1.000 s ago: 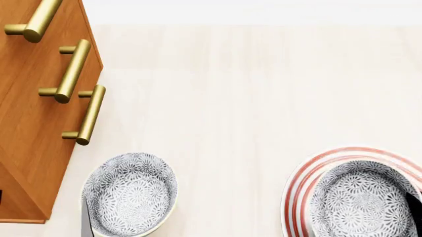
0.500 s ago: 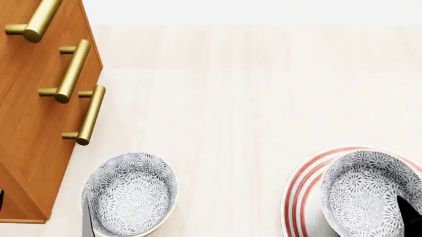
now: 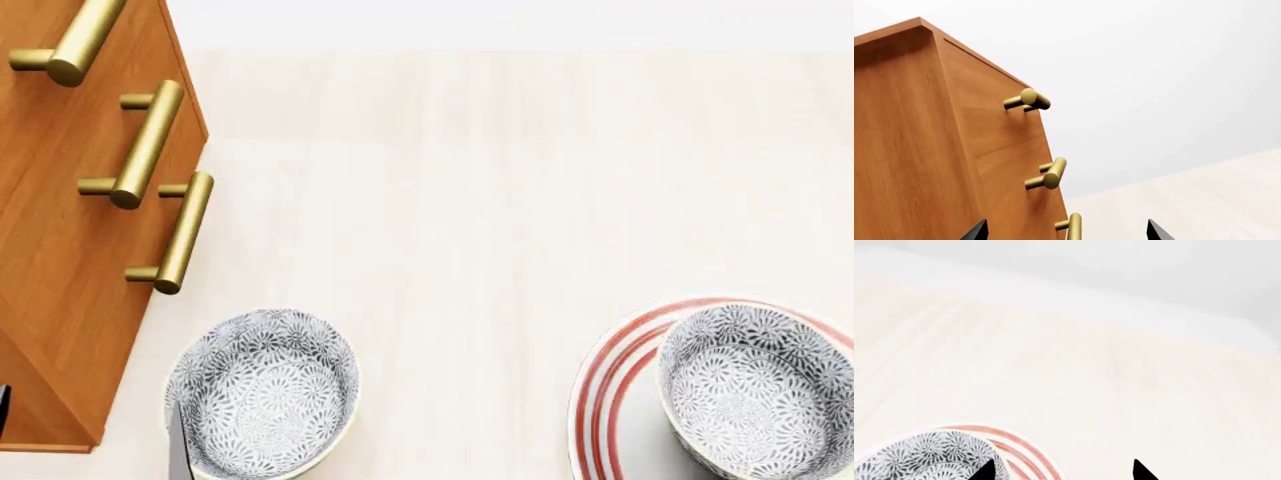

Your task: Pick up the bowl and put it in the front on the plate.

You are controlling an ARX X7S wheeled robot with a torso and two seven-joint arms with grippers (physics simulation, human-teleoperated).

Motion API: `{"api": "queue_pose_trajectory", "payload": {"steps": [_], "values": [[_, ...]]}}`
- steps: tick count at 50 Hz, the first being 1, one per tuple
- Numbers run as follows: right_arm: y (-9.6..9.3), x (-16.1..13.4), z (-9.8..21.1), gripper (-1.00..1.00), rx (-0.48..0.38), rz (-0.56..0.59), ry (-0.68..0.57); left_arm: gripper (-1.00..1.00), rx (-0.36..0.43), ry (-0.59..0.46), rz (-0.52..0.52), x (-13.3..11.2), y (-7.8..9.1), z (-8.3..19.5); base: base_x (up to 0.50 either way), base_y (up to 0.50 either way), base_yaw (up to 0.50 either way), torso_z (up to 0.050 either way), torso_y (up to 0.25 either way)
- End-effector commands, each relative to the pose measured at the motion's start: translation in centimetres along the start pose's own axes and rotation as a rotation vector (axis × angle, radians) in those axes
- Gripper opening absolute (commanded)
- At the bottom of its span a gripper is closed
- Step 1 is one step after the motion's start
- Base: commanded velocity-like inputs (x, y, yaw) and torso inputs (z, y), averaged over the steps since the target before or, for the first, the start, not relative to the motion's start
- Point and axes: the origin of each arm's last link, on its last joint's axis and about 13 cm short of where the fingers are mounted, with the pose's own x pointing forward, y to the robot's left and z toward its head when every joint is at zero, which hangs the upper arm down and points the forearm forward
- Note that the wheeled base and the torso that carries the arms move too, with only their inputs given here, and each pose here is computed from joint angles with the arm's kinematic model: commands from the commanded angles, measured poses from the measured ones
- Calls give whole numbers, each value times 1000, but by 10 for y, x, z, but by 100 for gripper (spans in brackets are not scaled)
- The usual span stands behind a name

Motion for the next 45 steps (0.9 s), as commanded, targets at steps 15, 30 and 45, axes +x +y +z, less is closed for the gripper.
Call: {"api": "queue_pose_trajectory", "payload": {"steps": [15, 30, 45], "values": [[38, -25, 32, 100, 367, 175, -867, 100, 34, -110, 136, 23, 25, 25, 0, 0, 0, 0, 0], [87, -50, 38, 100, 511, 469, -1179, 100, 67, -285, 343, 29, 53, 52, 0, 0, 0, 0, 0], [141, -6, 14, 100, 516, 331, -1064, 100, 89, -375, 413, 24, 67, 64, 0, 0, 0, 0, 0]]}}
